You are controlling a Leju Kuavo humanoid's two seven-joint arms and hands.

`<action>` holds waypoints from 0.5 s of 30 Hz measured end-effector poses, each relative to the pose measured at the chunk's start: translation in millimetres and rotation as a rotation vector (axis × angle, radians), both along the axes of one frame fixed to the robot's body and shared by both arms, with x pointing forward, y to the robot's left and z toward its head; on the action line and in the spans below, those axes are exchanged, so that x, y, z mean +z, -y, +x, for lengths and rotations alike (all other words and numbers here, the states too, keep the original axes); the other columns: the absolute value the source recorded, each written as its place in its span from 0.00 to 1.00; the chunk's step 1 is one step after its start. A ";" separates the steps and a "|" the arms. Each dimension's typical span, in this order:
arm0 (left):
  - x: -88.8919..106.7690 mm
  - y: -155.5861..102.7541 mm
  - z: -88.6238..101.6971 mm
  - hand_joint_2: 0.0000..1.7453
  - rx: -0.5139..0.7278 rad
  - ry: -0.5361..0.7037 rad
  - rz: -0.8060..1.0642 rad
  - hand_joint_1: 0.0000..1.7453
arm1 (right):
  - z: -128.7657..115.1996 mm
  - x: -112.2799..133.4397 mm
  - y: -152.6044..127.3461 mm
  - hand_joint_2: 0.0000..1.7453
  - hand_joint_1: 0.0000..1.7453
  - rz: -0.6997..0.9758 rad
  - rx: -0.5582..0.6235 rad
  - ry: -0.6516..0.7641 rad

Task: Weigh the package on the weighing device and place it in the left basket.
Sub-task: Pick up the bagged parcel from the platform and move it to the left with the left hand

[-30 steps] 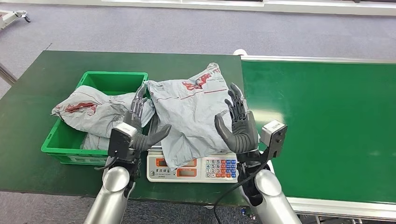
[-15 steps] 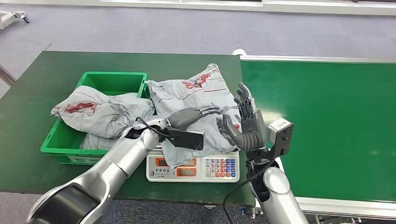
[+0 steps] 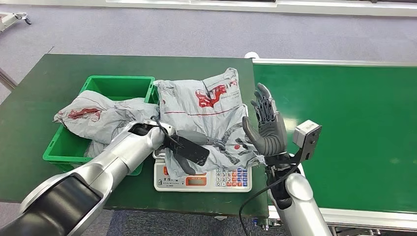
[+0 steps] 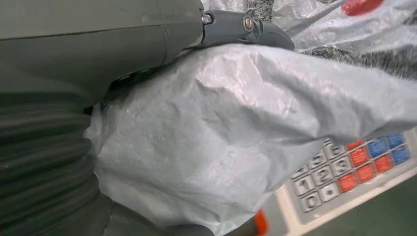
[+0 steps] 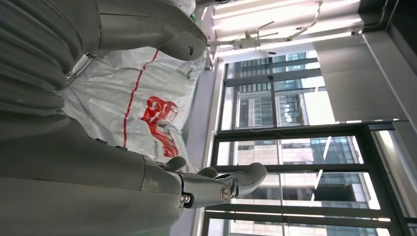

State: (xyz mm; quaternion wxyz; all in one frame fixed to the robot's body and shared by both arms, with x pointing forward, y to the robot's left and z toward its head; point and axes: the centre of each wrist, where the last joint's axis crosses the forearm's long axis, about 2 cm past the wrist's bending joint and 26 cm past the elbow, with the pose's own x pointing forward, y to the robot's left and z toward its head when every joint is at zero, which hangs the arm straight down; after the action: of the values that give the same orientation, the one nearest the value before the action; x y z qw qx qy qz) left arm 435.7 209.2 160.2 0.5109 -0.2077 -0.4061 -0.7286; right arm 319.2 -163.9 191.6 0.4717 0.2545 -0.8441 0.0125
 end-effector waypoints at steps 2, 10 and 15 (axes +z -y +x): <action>2.3 -5.6 2.4 1.00 0.003 0.002 0.021 0.01 | 2.7 3.9 0.0 1.00 0.00 0.001 0.003 0.007; 10.2 -21.9 9.7 1.00 0.023 0.045 0.096 1.00 | 8.0 8.3 -0.4 1.00 0.00 0.004 0.021 0.015; 25.1 -23.9 18.5 1.00 0.051 0.144 0.128 1.00 | 7.3 6.1 -1.4 1.00 0.00 0.015 0.036 0.024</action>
State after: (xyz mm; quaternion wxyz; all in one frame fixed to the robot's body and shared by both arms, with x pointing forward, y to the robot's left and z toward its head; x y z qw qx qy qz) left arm 454.3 233.1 185.3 0.5110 -0.1112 -0.3997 -0.7528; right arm 326.5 -162.5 197.7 0.4591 0.2731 -0.8451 0.0179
